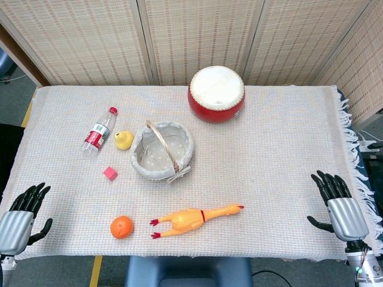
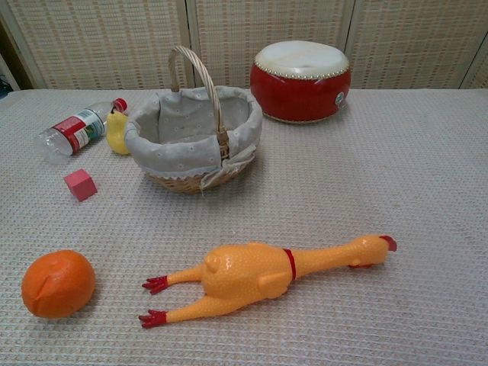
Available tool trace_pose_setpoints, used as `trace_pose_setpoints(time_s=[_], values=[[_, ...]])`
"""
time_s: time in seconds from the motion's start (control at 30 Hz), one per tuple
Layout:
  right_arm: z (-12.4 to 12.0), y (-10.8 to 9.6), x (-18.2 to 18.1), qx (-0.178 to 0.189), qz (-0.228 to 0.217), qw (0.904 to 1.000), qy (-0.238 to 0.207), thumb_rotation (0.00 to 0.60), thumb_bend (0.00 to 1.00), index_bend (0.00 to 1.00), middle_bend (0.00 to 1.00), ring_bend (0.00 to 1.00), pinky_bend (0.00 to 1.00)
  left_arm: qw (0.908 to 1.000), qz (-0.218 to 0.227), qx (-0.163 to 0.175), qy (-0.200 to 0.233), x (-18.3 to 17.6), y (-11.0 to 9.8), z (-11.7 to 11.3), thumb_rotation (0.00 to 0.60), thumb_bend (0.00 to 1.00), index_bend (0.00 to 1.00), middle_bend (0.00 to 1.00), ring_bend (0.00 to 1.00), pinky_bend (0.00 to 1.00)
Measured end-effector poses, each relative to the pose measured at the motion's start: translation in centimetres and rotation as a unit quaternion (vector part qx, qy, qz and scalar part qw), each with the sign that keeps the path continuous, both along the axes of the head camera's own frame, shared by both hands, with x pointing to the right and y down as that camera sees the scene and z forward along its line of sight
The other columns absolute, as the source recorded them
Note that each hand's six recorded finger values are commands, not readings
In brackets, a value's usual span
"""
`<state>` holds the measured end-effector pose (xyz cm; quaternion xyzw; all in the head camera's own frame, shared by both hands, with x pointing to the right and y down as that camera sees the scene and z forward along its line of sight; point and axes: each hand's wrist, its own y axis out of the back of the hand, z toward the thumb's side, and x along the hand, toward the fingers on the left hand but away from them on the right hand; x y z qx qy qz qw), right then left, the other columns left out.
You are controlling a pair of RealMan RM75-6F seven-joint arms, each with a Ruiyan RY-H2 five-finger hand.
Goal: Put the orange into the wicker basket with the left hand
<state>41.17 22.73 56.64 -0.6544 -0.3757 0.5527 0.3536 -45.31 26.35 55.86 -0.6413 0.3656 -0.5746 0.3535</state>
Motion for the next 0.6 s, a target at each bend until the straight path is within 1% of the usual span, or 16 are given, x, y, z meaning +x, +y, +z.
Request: trace_pose_setpoints(time_s=[0.2, 0.3, 0.43, 0.53, 0.6], values=[[-0.1, 0.0, 0.0, 0.0, 0.001, 1.0, -0.002, 0.6, 0.03, 0.0, 0.0, 0.0, 0.0, 1.0, 0.007, -0.005, 0.004, 0.2, 0.1, 0.1, 0.6, 0.38, 0.0, 0.0, 0.0, 0.13], [-0.1, 0.0, 0.0, 0.001, 0.002, 1.0, -0.003, 0.6, 0.03, 0.0, 0.0, 0.0, 0.0, 0.9994, 0.027, -0.015, 0.012, 0.7, 0.2, 0.2, 0.6, 0.36, 0.0, 0.0, 0.0, 0.12], [0.0, -0.1, -0.1, -0.002, 0.003, 1.0, -0.005, 0.6, 0.03, 0.0, 0.0, 0.0, 0.0, 0.9959, 0.077, -0.041, 0.026, 2.1, 0.7, 0.7, 0.6, 0.35, 0.0, 0.0, 0.0, 0.1], [0.1, -0.1, -0.1, -0.003, 0.002, 1.0, -0.003, 0.6, 0.03, 0.0, 0.0, 0.0, 0.0, 0.9892, 0.123, -0.07, 0.038, 3.4, 1.2, 1.2, 0.6, 0.34, 0.0, 0.0, 0.0, 0.1], [0.1, -0.1, -0.1, -0.004, 0.003, 1.0, -0.003, 0.6, 0.03, 0.0, 0.0, 0.0, 0.0, 0.983, 0.153, -0.093, 0.042, 4.2, 1.6, 1.7, 0.6, 0.33, 0.0, 0.0, 0.0, 0.09]])
